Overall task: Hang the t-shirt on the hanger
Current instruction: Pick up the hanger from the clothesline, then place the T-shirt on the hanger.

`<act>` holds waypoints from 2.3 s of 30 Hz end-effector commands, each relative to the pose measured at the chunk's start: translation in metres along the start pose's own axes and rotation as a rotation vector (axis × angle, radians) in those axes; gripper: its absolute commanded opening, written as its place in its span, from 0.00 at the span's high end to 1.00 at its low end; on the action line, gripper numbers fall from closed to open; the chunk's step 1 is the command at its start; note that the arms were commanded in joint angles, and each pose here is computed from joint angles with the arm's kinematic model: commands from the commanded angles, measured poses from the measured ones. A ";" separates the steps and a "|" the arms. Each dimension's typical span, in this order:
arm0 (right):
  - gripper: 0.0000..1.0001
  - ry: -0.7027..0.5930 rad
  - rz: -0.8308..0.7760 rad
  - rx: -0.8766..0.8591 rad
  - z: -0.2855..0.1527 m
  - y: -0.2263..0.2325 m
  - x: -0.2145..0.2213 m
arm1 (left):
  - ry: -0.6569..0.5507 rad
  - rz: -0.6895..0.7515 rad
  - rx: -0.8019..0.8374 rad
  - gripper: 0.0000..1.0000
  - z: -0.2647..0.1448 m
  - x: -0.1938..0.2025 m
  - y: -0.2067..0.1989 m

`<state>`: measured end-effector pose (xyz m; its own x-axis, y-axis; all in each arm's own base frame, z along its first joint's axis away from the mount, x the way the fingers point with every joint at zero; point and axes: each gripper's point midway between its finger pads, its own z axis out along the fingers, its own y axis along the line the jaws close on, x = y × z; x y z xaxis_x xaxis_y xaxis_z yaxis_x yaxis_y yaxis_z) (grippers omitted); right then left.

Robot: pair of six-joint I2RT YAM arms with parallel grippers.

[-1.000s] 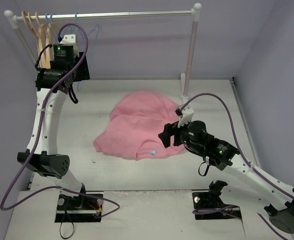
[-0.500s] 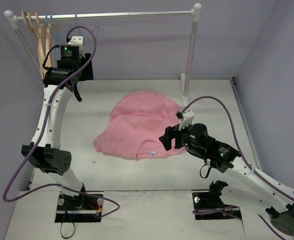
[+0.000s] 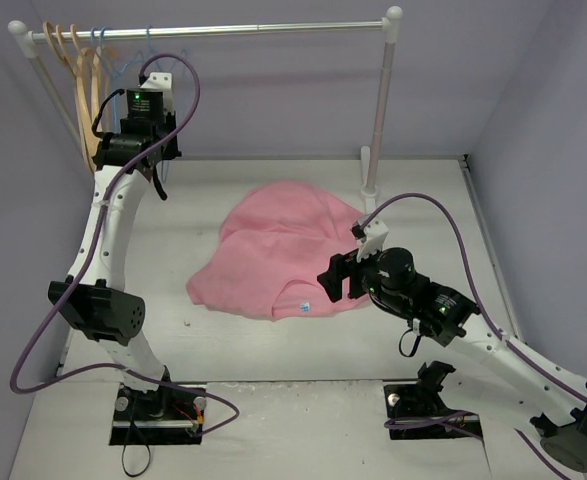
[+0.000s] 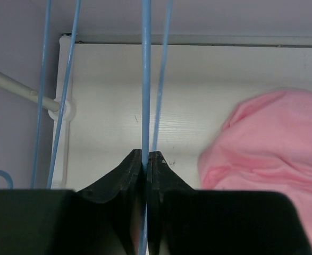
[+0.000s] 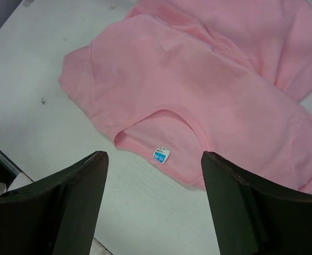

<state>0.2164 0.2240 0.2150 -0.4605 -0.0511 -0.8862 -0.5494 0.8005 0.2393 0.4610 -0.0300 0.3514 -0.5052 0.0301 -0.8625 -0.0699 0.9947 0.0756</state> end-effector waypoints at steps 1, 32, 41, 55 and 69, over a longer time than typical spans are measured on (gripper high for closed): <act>0.28 -0.062 0.007 -0.034 0.004 0.009 -0.016 | -0.131 -0.016 -0.009 0.96 -0.016 -0.038 0.005; 0.31 -0.047 0.038 0.157 0.010 -0.023 -0.011 | -0.206 -0.026 0.219 1.00 -0.124 0.031 -0.011; 0.54 0.107 0.064 0.307 0.033 -0.049 0.039 | -0.023 -0.004 0.417 1.00 -0.151 0.136 -0.064; 0.63 0.378 0.169 0.374 0.067 -0.075 0.136 | 0.201 0.282 0.520 1.00 -0.163 0.278 -0.155; 0.62 0.441 0.194 0.389 0.087 -0.086 0.159 | 0.213 0.231 0.542 1.00 -0.185 0.298 -0.132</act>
<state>0.2377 0.1901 0.0117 -0.8358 -0.0980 -0.5402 -0.1877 0.9756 0.1135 0.1596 -0.1718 0.1629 -0.6303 0.3404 -0.6977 0.5049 0.8625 -0.0354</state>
